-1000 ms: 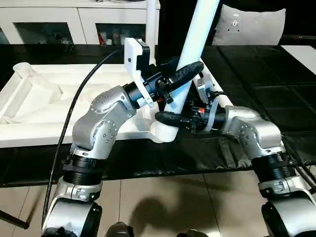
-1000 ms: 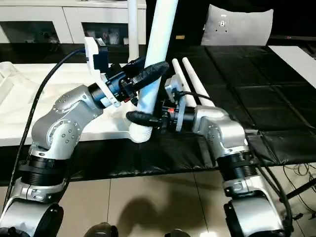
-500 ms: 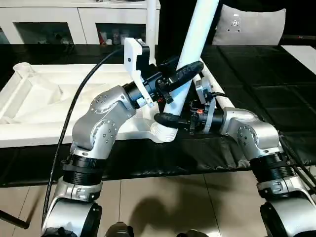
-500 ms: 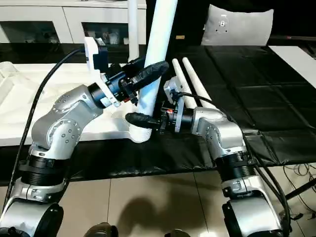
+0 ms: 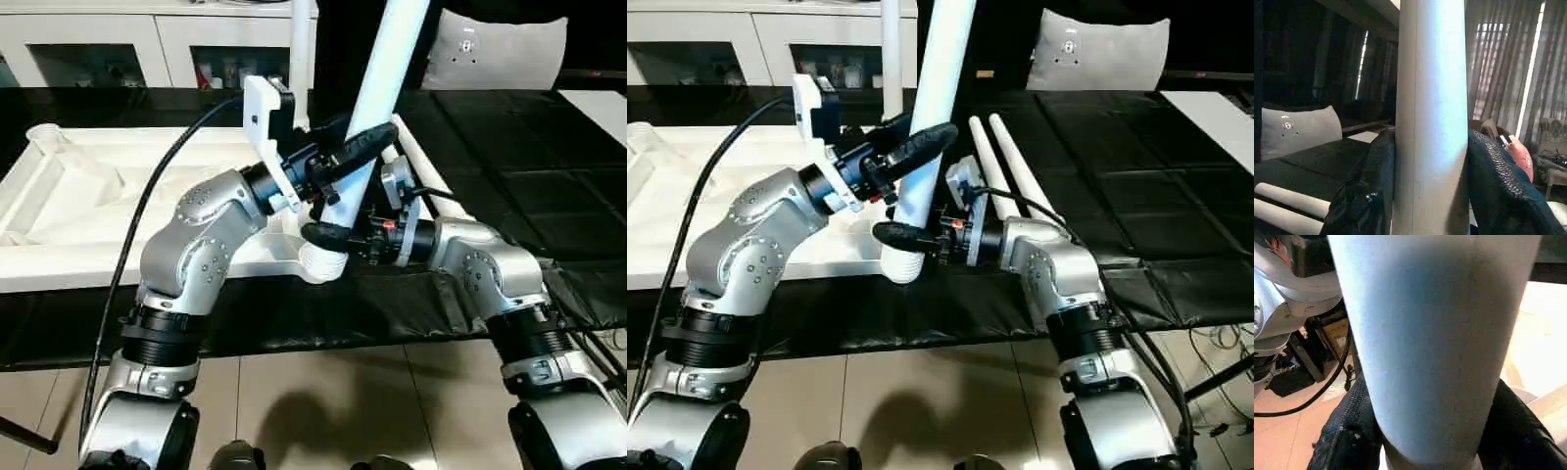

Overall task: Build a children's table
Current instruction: Pick table leg

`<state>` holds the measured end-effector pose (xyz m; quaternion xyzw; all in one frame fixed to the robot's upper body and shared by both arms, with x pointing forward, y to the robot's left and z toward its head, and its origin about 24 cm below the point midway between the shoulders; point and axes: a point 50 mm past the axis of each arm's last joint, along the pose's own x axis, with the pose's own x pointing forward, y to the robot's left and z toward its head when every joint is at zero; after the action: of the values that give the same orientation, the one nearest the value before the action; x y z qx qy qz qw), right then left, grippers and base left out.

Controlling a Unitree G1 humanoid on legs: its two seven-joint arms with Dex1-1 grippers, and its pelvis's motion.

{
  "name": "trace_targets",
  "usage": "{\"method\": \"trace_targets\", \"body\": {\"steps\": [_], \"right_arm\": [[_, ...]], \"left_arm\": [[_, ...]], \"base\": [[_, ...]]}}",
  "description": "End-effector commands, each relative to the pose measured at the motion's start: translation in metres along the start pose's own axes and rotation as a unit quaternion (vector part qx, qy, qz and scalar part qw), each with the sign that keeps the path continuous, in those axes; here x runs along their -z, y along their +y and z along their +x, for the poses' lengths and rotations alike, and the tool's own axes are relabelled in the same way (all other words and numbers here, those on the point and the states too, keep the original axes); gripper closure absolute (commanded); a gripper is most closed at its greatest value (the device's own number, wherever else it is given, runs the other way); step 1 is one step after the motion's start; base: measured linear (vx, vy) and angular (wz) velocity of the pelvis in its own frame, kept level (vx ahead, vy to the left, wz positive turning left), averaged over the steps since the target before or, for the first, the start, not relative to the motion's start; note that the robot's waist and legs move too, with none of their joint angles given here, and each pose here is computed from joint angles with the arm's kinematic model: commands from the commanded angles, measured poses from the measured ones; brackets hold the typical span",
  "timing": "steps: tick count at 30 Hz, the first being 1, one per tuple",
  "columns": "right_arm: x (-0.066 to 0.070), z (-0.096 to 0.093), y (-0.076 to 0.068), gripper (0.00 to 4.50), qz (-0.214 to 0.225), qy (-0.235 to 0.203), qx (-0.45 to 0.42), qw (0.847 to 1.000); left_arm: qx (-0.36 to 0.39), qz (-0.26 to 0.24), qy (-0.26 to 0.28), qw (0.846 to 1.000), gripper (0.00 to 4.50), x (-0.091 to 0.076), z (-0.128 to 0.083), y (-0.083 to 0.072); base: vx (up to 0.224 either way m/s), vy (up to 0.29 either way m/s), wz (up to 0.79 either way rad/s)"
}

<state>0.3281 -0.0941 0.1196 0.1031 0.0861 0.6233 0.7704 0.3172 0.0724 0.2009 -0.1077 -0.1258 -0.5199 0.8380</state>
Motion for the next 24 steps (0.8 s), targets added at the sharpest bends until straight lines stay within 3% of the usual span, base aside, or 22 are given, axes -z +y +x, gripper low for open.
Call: {"method": "trace_targets", "body": {"steps": [1,6,9,15,21,24], "right_arm": [[0.006,-0.004,-0.004,2.52,0.014,0.008,0.021,1.000],[0.005,-0.004,-0.005,2.54,0.007,0.002,0.030,1.000],[0.003,-0.004,-0.009,2.54,0.010,-0.006,0.057,0.998],[0.005,0.002,-0.013,2.56,0.027,-0.017,0.086,0.996],[0.009,0.009,-0.012,2.56,0.032,-0.024,0.096,0.995],[0.007,0.007,-0.011,2.56,0.025,-0.047,0.118,0.992]], "left_arm": [[0.020,0.013,-0.012,1.000,2.74,-0.008,0.004,-0.005],[0.019,0.007,-0.001,1.000,2.74,-0.006,0.005,-0.007],[0.040,-0.017,-0.001,0.999,2.04,-0.005,0.006,-0.013],[0.071,-0.046,-0.018,0.996,1.55,-0.004,0.012,-0.030],[0.065,-0.063,-0.024,0.996,1.53,-0.001,0.017,-0.037],[0.033,-0.071,-0.042,0.996,1.53,-0.005,0.011,-0.031]], "base": [[0.000,0.000,0.00],[0.000,0.000,0.00],[0.000,0.000,0.00],[0.000,0.000,0.00],[0.000,0.000,0.00],[0.000,0.000,0.00]]}}
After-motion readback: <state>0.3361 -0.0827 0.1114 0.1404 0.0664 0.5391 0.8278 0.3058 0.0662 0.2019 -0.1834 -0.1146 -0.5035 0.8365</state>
